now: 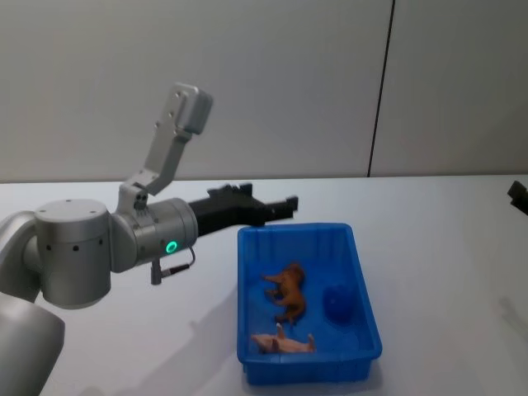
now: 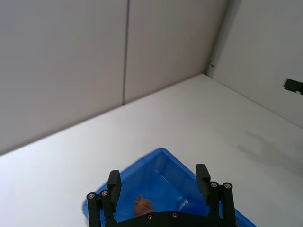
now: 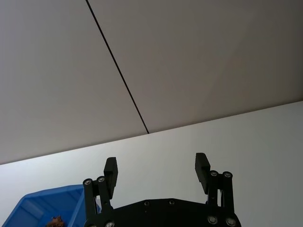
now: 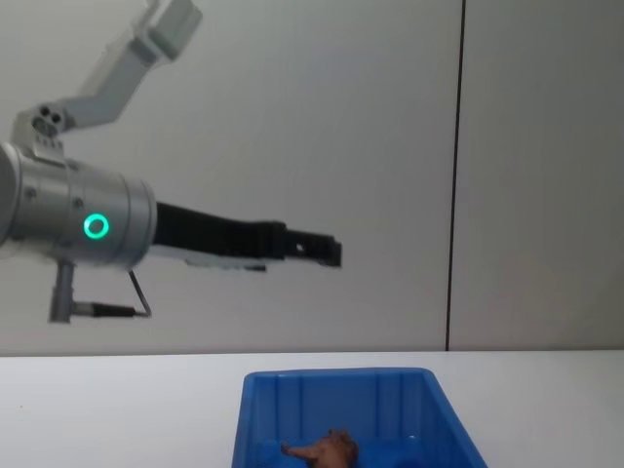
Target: Pick up the two dolls from the table and place them into the box.
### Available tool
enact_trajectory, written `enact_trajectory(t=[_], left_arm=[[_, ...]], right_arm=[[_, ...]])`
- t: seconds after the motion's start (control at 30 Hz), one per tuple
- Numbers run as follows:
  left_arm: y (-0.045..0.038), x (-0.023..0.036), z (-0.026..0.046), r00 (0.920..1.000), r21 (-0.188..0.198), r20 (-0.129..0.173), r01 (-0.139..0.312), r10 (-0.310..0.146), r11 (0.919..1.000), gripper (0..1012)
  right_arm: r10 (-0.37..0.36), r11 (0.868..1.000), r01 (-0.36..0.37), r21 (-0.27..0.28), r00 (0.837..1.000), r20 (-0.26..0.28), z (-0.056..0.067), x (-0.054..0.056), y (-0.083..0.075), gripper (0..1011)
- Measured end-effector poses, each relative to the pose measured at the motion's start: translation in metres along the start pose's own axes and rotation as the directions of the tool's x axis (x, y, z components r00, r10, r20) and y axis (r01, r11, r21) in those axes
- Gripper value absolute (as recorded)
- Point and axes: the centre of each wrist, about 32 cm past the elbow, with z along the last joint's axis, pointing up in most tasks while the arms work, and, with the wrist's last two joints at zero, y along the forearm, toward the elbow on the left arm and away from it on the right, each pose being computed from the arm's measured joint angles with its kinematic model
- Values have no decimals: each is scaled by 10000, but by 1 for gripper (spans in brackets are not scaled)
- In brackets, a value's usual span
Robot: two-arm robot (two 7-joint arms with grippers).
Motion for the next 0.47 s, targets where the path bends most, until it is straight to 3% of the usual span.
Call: enact_trajectory(t=[0.1,0.3,0.33,0.37,0.47], left_arm=[[47,-29,29,9988,-366,174,-457,464,9983,1001],[139,-85,85,9890,-1090,451,-1353,1409,9848,1001],[159,-99,97,9843,-1283,510,-1615,1691,9785,1001],[159,-99,97,9843,-1283,510,-1615,1691,9785,1001],[210,-133,128,9714,-1733,635,-2149,2286,9611,1001]], right_arm=[[0,10000,0,0,10000,0,0,0,0,1004],[0,10000,0,0,10000,0,0,0,0,1003],[1,10000,-1,0,10000,0,0,0,0,1003],[-1,10000,1,0,10000,0,0,0,0,1003],[0,10000,0,0,10000,0,0,0,0,1003]])
